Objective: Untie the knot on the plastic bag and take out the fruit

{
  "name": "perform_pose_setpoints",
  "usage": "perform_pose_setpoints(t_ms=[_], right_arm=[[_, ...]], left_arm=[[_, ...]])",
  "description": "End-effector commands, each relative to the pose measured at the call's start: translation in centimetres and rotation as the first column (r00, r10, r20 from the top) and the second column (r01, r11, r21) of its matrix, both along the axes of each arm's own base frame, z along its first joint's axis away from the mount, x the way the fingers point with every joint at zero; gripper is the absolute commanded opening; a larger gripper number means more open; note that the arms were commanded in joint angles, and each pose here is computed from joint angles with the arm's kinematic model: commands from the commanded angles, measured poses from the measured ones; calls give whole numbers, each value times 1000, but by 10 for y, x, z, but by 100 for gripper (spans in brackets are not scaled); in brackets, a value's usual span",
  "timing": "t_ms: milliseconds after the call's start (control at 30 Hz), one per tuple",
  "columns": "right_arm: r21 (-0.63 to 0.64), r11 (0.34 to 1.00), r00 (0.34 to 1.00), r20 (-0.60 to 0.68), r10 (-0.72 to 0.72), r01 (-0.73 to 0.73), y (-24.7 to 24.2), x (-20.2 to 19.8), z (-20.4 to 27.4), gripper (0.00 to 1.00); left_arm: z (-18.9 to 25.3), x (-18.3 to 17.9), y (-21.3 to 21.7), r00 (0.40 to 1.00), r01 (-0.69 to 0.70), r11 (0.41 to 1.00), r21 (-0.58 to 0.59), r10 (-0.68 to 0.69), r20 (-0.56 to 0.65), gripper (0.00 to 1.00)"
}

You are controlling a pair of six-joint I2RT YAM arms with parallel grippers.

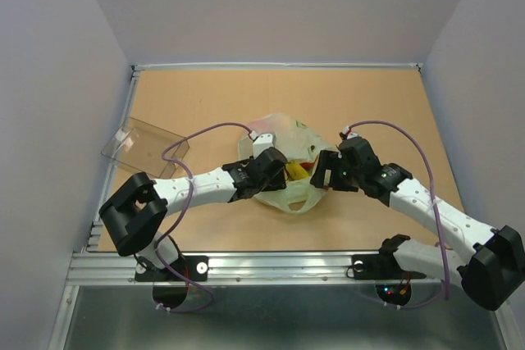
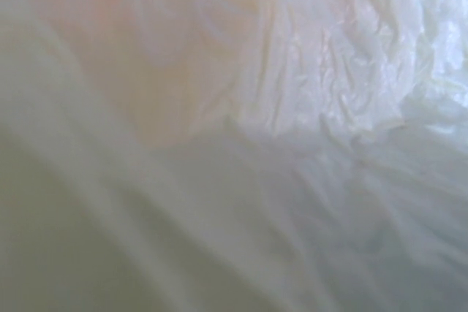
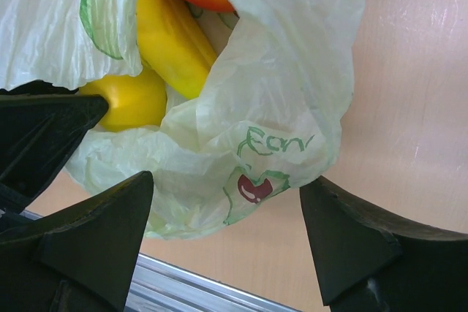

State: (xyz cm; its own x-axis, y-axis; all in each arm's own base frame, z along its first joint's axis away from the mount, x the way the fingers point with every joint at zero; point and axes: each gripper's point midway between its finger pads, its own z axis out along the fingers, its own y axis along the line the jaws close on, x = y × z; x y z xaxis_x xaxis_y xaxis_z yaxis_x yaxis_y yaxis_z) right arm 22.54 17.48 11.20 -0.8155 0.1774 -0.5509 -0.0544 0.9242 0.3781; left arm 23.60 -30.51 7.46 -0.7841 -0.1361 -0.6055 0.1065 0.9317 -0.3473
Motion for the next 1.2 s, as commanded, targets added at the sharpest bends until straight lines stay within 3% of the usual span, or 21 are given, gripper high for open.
perform_pose_setpoints(t_ms=[0, 200, 233, 333, 833, 1167], right_arm=[[10, 1000, 999, 25, 29, -29, 6, 2, 0, 86], [6, 998, 998, 25, 54, -54, 11, 6, 1, 88], [8, 998, 998, 26, 55, -55, 12, 6, 1, 88], [8, 998, 998, 26, 57, -57, 13, 7, 0, 89], [12, 999, 999, -5, 46, -46, 12, 2, -17, 89], [19, 999, 999, -19, 49, -49, 17, 3, -31, 89]], left_arm=[[-19, -25, 17, 995, 49, 997, 55, -43, -91, 56], [-13, -31, 12, 989, 105, 993, 51, -99, -110, 73], [-15, -31, 12, 989, 103, 993, 54, -97, -111, 85], [-19, -27, 13, 991, 89, 994, 62, -82, -105, 93], [-29, -27, -9, 983, 131, 991, 17, -128, -129, 94], [21, 4, 6, 998, -62, 997, -48, 62, -7, 95]])
